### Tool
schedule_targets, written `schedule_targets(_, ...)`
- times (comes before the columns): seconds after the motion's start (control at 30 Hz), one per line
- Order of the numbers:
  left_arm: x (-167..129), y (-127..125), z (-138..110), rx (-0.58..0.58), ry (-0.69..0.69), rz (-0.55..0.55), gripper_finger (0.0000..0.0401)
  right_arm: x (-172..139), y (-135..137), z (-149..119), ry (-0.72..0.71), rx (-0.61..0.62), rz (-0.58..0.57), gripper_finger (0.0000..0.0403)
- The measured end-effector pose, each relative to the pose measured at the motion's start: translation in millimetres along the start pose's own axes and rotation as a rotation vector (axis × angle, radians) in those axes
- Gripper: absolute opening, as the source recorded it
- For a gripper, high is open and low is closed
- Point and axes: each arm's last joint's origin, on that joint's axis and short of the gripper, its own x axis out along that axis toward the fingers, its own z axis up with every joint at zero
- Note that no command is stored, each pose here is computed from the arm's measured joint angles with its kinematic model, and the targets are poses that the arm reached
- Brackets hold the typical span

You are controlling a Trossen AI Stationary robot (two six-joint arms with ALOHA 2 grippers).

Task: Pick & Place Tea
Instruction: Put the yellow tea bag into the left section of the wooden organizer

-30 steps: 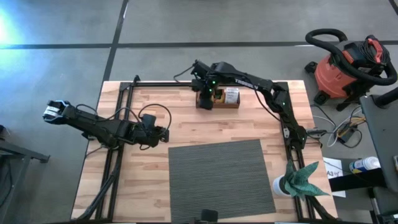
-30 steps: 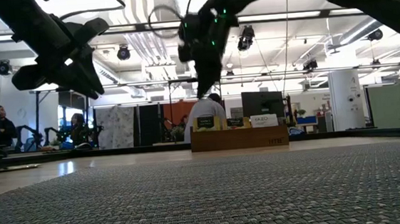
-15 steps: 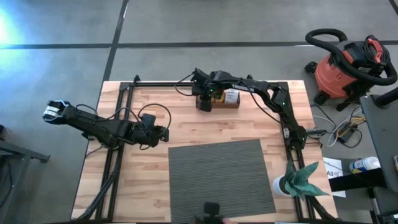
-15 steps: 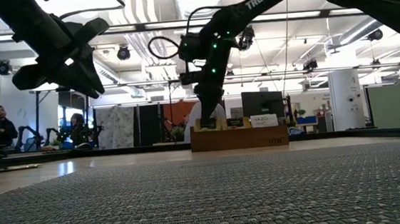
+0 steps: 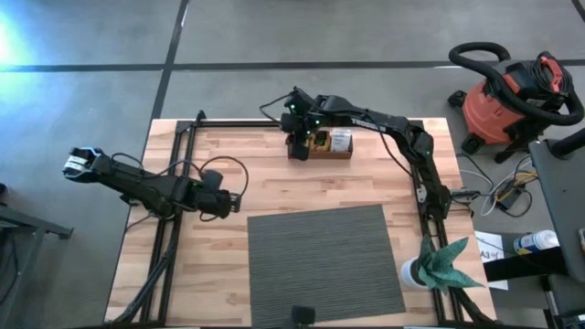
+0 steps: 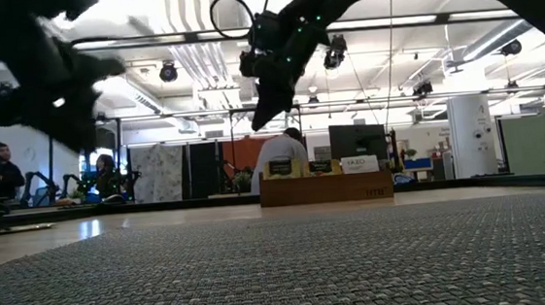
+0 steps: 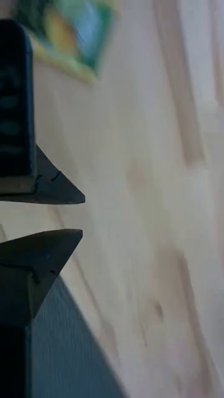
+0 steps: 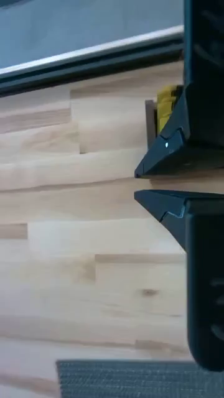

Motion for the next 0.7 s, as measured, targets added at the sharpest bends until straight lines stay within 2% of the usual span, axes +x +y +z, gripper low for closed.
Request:
schedule_targets(0.17,0,24,-5,-0.058,0.071,0.256,0.0071,-7,6,2,-0.01,0.034,0.017,0.0038)
schedule_targets(0.27,2,31,-6,-0.077,0.067,0.367,0.0071,-12,11,5,-0.022,0.037,0.021,0.0038)
schedule_targets(0.57,33,29,-6,-0.102,0.085,0.533,0.0035,-16,27,13,-0.044,0.006,0.038,0.0038)
schedule_targets(0.7,50,30,-3,-0.149,0.092,0.63,0.0017,-17,29,14,-0.043,0.027,0.04,0.0038)
